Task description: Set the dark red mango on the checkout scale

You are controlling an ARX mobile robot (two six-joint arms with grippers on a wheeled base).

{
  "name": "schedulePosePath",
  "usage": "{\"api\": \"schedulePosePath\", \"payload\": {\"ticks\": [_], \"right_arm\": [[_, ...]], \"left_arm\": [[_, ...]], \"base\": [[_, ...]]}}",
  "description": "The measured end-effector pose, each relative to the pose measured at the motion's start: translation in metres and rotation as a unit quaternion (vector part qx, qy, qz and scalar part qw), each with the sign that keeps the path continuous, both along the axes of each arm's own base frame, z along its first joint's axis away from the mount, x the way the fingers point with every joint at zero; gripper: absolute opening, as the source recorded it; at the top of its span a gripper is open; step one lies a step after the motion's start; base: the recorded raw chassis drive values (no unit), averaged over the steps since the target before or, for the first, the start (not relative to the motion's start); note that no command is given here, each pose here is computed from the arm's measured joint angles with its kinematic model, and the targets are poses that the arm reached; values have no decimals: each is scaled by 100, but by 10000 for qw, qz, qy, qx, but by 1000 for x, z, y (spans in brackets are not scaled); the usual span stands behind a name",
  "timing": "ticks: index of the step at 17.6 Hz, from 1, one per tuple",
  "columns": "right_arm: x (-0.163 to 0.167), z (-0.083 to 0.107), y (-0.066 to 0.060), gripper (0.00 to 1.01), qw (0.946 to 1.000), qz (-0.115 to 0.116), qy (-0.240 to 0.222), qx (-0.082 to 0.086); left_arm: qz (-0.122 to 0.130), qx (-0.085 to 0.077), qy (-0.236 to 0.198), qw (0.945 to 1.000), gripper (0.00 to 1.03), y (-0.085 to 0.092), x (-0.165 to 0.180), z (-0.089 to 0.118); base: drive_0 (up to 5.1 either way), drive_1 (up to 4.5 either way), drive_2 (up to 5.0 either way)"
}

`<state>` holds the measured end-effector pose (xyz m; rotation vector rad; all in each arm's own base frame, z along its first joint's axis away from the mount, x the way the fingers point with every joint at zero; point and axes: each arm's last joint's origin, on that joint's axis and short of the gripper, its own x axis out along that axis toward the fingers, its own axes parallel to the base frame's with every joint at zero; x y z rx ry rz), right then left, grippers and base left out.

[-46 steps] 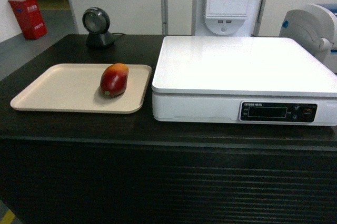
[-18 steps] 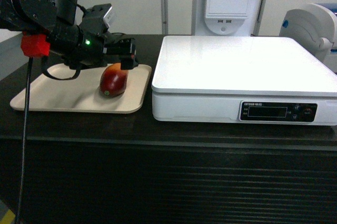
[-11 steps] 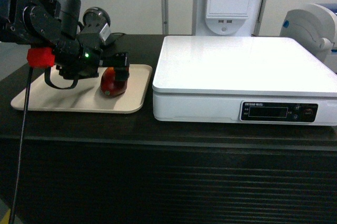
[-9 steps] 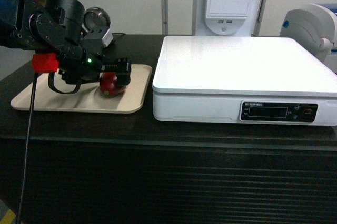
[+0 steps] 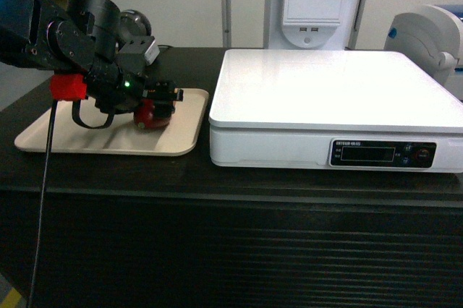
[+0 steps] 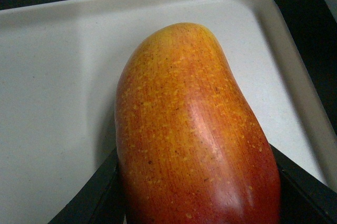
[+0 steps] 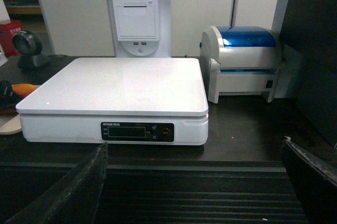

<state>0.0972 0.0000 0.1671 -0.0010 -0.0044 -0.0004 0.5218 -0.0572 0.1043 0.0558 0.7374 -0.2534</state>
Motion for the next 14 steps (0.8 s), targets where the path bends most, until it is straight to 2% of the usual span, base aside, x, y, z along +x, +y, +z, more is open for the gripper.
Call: {"api": "schedulePosePath", "payload": {"ticks": [4,7,9,11,13,14], "right_arm": [[0,0,0,98,10000,2,0,2],[0,0,0,98,10000,0,0,2],[0,0,0,98,10000,0,0,2],[0,0,0,98,10000,0,0,2],[0,0,0,98,10000,0,0,0],[0,0,0,98,10000,0,0,2]], "left_arm": [[-125,96,-265,9995,62,-2,-12,13],[-301,80,-749,9967,62,-14,-26,53],[-553,-34,-1201,9912,61,-34,-38,91],[-828,-137,-1514,9849,61,-57,-51,117],[-1111,-214,-1732,9784,61,-85,-62,132],[-1161,-223,-1753,9774,61,-90,-63,133]], "base": [[0,0,0],[0,0,0],[0,0,0],[0,0,0],[0,0,0],[0,0,0]]}}
